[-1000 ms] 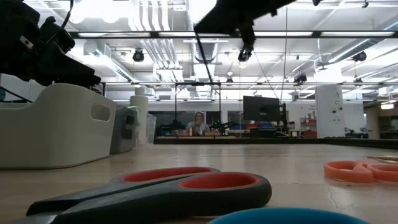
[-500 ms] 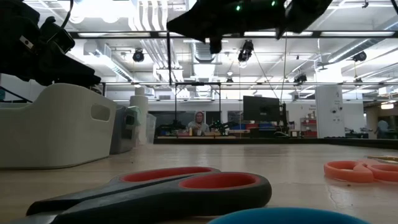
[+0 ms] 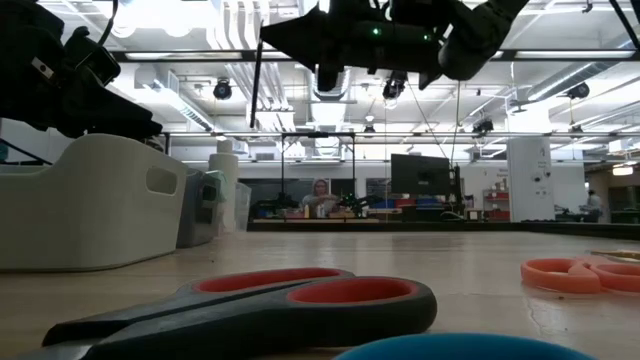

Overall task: Pick & Place Paint Supplies
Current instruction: Put the left silver makeup brush into the black bin

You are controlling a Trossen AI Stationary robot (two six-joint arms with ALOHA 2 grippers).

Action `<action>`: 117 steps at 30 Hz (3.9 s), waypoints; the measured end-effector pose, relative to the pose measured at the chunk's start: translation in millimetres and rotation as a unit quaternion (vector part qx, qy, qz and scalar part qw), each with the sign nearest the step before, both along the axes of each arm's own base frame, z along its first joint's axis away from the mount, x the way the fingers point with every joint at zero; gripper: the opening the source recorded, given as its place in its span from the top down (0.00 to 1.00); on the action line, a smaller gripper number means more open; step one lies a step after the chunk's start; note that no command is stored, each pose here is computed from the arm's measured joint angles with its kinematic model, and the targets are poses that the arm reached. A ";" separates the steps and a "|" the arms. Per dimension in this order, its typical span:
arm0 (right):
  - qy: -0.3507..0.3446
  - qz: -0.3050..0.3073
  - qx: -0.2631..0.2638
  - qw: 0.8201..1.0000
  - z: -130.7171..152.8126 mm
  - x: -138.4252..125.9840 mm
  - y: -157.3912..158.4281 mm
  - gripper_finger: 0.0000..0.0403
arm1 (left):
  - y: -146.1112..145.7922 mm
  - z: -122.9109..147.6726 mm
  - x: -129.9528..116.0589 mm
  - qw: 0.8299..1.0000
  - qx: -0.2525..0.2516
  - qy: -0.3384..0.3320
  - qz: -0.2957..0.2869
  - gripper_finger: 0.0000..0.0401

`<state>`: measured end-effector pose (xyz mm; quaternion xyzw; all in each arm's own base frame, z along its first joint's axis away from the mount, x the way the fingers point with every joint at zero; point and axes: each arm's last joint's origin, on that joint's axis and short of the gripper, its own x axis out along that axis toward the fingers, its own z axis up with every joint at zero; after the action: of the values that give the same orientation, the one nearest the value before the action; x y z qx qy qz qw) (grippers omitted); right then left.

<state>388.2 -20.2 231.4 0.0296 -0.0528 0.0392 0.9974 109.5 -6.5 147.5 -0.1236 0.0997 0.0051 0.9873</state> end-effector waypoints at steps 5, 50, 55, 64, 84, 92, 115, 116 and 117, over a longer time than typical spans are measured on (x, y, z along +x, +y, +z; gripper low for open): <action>-0.002 0.000 -0.007 1.000 0.3 -0.1 -0.2 0.97 | 0.0 0.0 0.0 1.000 0.000 0.000 0.000 0.68; -0.002 -0.008 0.001 1.000 0.8 -0.3 -3.4 0.97 | 1.6 28.9 4.0 0.978 0.162 -0.127 0.027 0.68; 0.001 -0.008 0.001 1.000 0.1 -0.2 -3.4 0.97 | 1.1 59.1 11.2 0.972 0.191 -0.131 0.027 0.68; 0.004 -0.009 0.003 1.000 -0.3 -0.3 -4.4 0.97 | -0.6 72.6 43.3 0.981 0.194 0.007 0.013 0.68; 0.004 -0.008 -0.001 1.000 -0.3 -0.2 -4.1 0.97 | -4.0 64.7 100.1 0.982 0.173 0.070 0.023 0.68; 0.004 -0.008 -0.001 1.000 -0.3 -0.2 -4.1 0.97 | -2.2 62.0 102.9 0.989 0.124 0.072 0.041 0.68; 0.004 -0.008 -0.001 1.000 -0.3 -0.2 -4.1 0.97 | 2.6 61.4 107.4 0.995 0.073 0.058 0.042 0.68; 0.004 -0.008 -0.001 1.000 -0.3 -0.2 -4.1 0.97 | 2.6 60.6 108.8 0.995 0.073 0.056 0.042 0.68; 0.004 -0.008 -0.001 1.000 -0.3 -0.2 -4.1 0.97 | 2.5 59.6 109.9 0.995 0.073 0.057 0.042 0.68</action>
<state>388.0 -24.3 231.1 0.0285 -0.0486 0.0312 0.9979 219.4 -4.0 207.1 -0.0551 0.1501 0.0605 0.9853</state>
